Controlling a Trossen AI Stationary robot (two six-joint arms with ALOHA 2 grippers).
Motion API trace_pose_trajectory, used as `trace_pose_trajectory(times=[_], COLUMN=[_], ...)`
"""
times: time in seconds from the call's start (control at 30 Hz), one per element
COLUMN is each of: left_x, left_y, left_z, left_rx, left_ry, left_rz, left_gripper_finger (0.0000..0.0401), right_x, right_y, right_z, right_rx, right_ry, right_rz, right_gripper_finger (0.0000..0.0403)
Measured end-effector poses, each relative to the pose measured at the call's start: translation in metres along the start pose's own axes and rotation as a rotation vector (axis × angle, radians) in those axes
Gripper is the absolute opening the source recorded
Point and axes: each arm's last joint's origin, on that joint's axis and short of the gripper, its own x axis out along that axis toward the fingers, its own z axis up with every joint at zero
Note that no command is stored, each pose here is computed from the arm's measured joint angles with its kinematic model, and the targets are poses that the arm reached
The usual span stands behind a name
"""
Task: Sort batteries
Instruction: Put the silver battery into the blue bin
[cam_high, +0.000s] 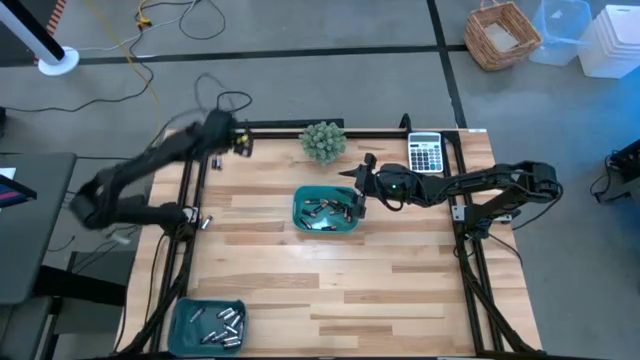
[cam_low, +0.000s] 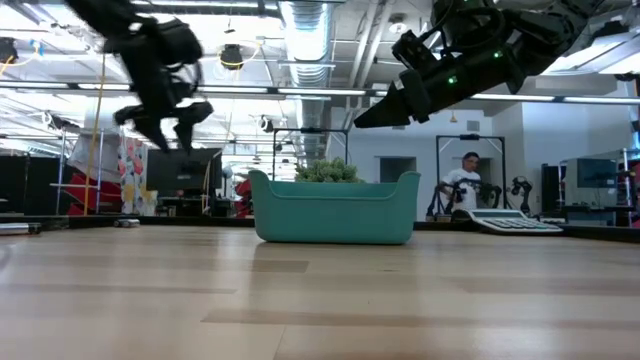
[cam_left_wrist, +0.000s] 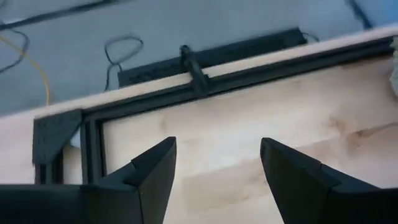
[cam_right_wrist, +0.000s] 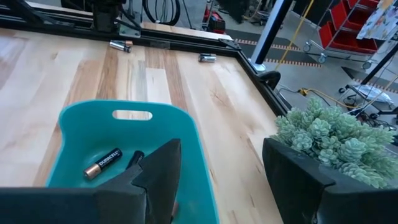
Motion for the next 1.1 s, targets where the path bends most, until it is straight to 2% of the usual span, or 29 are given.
trace_pose_trajectory(times=[0.1, 0.2, 0.4, 0.57, 0.77, 0.9, 1.1], left_x=[-0.008, -0.011, -0.005, 0.004, 0.013, 0.016, 0.02], left_y=[0.002, 0.001, -0.007, -0.016, -0.01, -0.007, -0.002], left_z=[-0.039, -0.067, -0.107, -0.131, -0.16, -0.173, -0.186], left_rx=[-0.082, -0.154, -0.135, -0.089, -0.136, -0.148, -0.24], left_ry=[-0.062, -0.084, -0.153, -0.296, -0.442, -0.468, -0.409], left_rz=[-0.009, -0.055, 0.032, -0.023, -0.021, -0.03, -0.01], left_gripper_finger=[0.0222, 0.0218, 0.0217, 0.0217, 0.0217, 0.0217, 0.0217], right_x=[0.0, 0.0, 0.0, 0.0, 0.0, 0.0, 0.0], right_y=[-0.002, -0.002, -0.002, -0.002, -0.002, -0.002, -0.002], right_z=[0.0, 0.0, 0.0, 0.0, 0.0, 0.0, 0.0], right_rx=[0.002, 0.003, 0.003, 0.009, 0.01, 0.01, 0.013], right_ry=[0.001, 0.002, 0.001, 0.001, 0.002, 0.002, 0.002], right_rz=[-0.006, -0.006, -0.006, -0.006, -0.006, -0.006, -0.007], right_gripper_finger=[0.024, 0.024, 0.024, 0.024, 0.024, 0.024, 0.024])
